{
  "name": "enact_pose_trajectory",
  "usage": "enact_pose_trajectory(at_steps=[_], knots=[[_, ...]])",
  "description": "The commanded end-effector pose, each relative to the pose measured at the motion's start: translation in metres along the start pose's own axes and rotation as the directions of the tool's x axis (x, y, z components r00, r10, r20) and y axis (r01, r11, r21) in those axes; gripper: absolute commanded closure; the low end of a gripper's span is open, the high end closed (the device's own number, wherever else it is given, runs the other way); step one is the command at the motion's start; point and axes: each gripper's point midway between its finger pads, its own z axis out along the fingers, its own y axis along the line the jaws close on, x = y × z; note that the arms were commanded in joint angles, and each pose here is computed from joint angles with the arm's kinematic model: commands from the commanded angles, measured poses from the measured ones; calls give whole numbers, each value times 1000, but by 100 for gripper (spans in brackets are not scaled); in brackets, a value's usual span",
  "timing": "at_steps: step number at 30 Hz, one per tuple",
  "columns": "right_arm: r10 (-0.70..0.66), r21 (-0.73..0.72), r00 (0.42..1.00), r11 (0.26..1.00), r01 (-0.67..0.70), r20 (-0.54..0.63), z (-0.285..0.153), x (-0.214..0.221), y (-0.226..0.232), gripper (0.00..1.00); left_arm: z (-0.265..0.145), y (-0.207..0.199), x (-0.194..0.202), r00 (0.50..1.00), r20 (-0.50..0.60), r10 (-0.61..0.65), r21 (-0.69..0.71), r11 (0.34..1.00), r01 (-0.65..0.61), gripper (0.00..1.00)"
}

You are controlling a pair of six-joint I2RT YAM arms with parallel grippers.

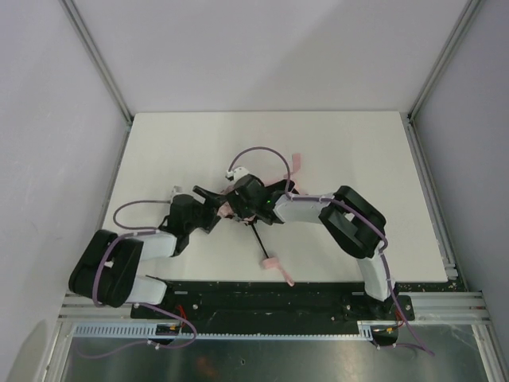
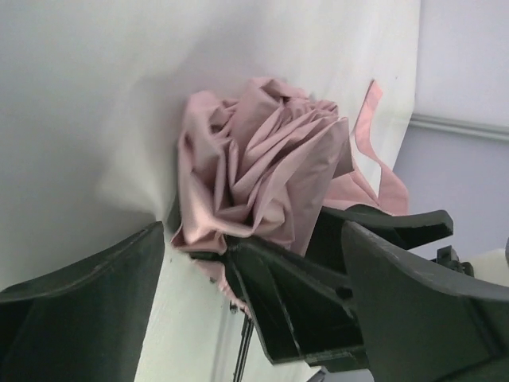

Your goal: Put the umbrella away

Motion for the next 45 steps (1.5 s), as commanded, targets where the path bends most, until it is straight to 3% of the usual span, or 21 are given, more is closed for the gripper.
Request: enact_pose_trajectory(at_steps=[1, 6, 9, 14, 18, 23, 27, 35, 40, 45], knots=[[-66, 304, 888, 926, 225, -455, -11, 146, -71, 37, -17, -3, -11, 999, 5, -52, 27, 998, 52, 3], [-114, 299, 847, 904, 305, -519, -11, 162, -70, 36, -40, -1, -44, 990, 140, -25, -19, 999, 28, 1], [-129, 278, 835, 906, 318, -534, -8, 167, -69, 52, -48, -4, -52, 985, 174, -10, -38, 999, 17, 1], [-129, 166, 848, 955, 246, -514, -3, 168, -55, 79, -39, -4, -41, 995, 87, -45, -67, 996, 50, 1], [-112, -22, 889, 993, 114, -444, -2, 157, -28, 90, -24, -18, -37, 997, 31, -68, -50, 996, 70, 1], [-73, -210, 923, 978, -9, -378, -8, 136, 0, 98, -7, -44, -28, 999, -10, -52, -12, 999, 52, 1], [-28, -304, 941, 949, -81, -338, -15, 121, 14, 100, 7, -41, -16, 998, -28, -54, -46, 998, 52, 0], [63, -445, 971, 880, -164, -232, -32, 78, 24, 100, 24, 2, 7, 997, -37, -68, -184, 981, 60, 1], [100, -584, 985, 795, -165, -143, -52, 47, 39, 100, 33, 22, 17, 994, -56, -89, -249, 966, 73, 0], [146, -691, 985, 704, -165, -87, -70, 32, 39, 100, 37, 15, 21, 994, -98, -37, -228, 974, 13, 2]])
